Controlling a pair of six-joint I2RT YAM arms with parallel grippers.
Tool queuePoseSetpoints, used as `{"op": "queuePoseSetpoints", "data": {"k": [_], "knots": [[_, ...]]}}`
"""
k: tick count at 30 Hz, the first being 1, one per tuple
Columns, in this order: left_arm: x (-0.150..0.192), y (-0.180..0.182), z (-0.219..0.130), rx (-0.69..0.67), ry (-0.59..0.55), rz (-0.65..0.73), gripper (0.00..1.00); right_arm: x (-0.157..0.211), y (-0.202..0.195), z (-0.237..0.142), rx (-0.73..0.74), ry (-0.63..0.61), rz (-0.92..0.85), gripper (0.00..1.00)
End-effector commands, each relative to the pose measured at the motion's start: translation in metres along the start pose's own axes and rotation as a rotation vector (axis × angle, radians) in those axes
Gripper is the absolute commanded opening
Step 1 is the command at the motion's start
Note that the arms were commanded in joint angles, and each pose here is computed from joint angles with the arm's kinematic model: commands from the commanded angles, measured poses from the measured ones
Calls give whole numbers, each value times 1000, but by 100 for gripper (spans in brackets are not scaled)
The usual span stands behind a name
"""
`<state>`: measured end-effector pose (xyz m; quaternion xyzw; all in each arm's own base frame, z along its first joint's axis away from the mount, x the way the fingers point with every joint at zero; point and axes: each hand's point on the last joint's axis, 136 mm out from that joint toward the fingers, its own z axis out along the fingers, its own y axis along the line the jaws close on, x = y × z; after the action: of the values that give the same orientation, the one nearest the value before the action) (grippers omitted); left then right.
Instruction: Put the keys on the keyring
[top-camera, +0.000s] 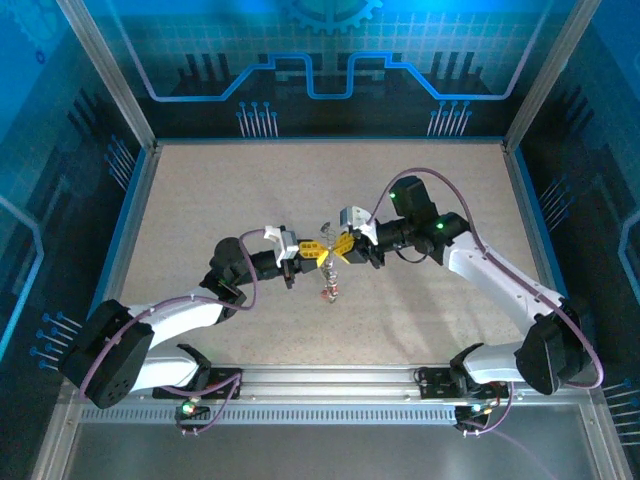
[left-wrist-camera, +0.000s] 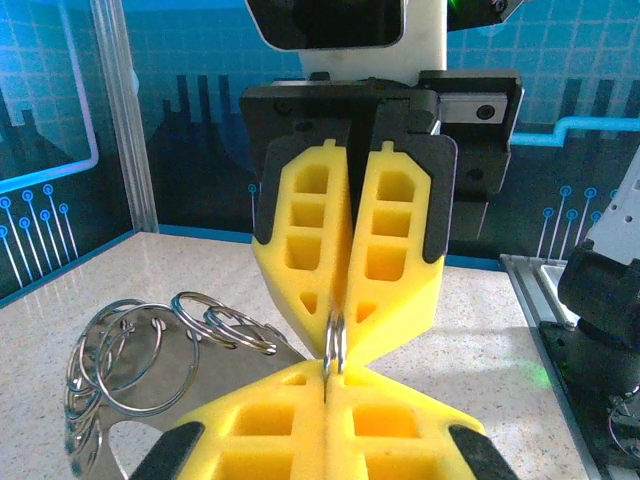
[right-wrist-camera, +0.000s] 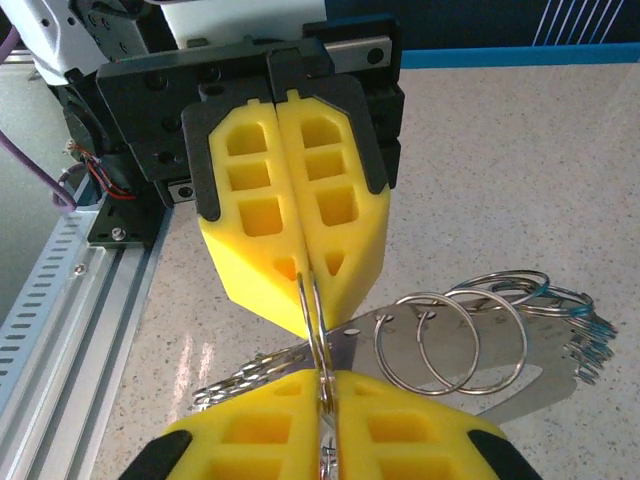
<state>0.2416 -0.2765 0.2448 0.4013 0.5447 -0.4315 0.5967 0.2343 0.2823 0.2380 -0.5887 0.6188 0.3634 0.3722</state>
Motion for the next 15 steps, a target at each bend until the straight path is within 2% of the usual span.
{"op": "queuePoseSetpoints", "data": {"k": [1, 4, 10, 15], "knots": [[-25, -2, -3, 1, -86, 73, 0, 3, -6, -1, 14, 23, 31, 8], [-29, -1, -2, -2, -100, 85, 0, 8, -9, 0, 24, 38, 42, 5], [-34, 0, 2, 17, -138, 68, 0, 0, -4, 4, -12, 7, 27, 5], [-30, 2, 3, 16, -166, 58, 0, -13, -5, 3, 1, -36, -15, 15]]}}
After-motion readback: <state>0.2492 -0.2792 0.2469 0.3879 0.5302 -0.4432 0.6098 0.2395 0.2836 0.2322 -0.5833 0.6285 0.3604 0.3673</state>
